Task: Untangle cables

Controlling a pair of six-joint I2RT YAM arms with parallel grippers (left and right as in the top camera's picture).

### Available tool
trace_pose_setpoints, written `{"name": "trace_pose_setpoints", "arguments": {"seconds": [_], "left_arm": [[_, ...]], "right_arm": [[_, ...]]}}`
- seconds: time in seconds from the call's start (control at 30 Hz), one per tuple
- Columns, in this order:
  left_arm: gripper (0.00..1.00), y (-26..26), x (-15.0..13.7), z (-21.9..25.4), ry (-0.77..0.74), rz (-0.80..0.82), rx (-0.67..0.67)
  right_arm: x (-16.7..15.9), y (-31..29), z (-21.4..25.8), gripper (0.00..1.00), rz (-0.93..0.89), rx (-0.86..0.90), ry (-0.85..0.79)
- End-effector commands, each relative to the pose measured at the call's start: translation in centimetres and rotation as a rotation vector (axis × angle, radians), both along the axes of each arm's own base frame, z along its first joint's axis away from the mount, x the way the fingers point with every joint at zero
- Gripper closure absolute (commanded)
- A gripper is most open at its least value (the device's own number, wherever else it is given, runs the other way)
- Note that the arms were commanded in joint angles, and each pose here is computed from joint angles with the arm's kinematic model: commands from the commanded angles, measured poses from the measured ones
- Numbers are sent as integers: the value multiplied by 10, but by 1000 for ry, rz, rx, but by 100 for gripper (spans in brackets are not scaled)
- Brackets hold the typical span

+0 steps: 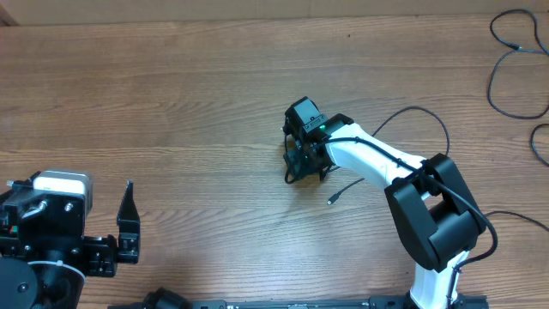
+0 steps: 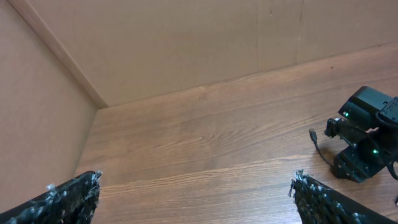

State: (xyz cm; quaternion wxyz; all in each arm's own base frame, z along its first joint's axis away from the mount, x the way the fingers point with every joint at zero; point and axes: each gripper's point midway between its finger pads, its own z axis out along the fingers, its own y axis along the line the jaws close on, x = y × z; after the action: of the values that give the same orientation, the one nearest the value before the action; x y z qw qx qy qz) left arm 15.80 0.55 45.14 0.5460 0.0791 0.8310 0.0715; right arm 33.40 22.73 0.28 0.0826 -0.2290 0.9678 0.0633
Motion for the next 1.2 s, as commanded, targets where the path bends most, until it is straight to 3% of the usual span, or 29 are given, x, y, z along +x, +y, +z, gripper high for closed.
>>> {"name": "trace_pose_setpoints", "arguments": {"seconds": [0.0, 0.03, 0.1, 0.17, 0.4, 0.53, 0.7, 0.87, 1.03, 1.07, 1.13, 1.17], "left_arm": [[0, 4, -2, 3, -17, 6, 12], [0, 4, -2, 3, -18, 6, 12], [0, 4, -2, 3, -18, 6, 12], [0, 4, -2, 3, -18, 6, 12], [0, 3, -2, 3, -18, 3, 9], [0, 2, -1, 5, -27, 4, 2], [0, -1, 3, 15, -70, -2, -24], [0, -2, 6, 24, -105, -2, -42], [0, -3, 7, 27, -118, -2, -48], [0, -3, 6, 27, -117, -2, -48], [0, -3, 6, 27, -117, -2, -47], [0, -3, 6, 27, -117, -2, -44]], "right_arm": [[-5, -5, -15, 68, 14, -27, 32], [-5, -5, -16, 79, 15, -29, 34], [-6, -6, -17, 91, 23, -34, 40], [-6, -10, -19, 96, 29, -60, 35], [35, -71, -17, 96, -97, -244, -97], [64, -117, -15, 96, -235, -228, -124], [95, -219, -15, 96, -480, -213, -152], [102, -283, -30, 96, -650, -109, -133], [102, -301, -31, 94, -707, -13, -121], [102, -301, -31, 84, -709, -10, -120], [102, -299, -30, 18, -717, -8, -114], [104, -298, -26, 0, -727, -6, -112]]}}
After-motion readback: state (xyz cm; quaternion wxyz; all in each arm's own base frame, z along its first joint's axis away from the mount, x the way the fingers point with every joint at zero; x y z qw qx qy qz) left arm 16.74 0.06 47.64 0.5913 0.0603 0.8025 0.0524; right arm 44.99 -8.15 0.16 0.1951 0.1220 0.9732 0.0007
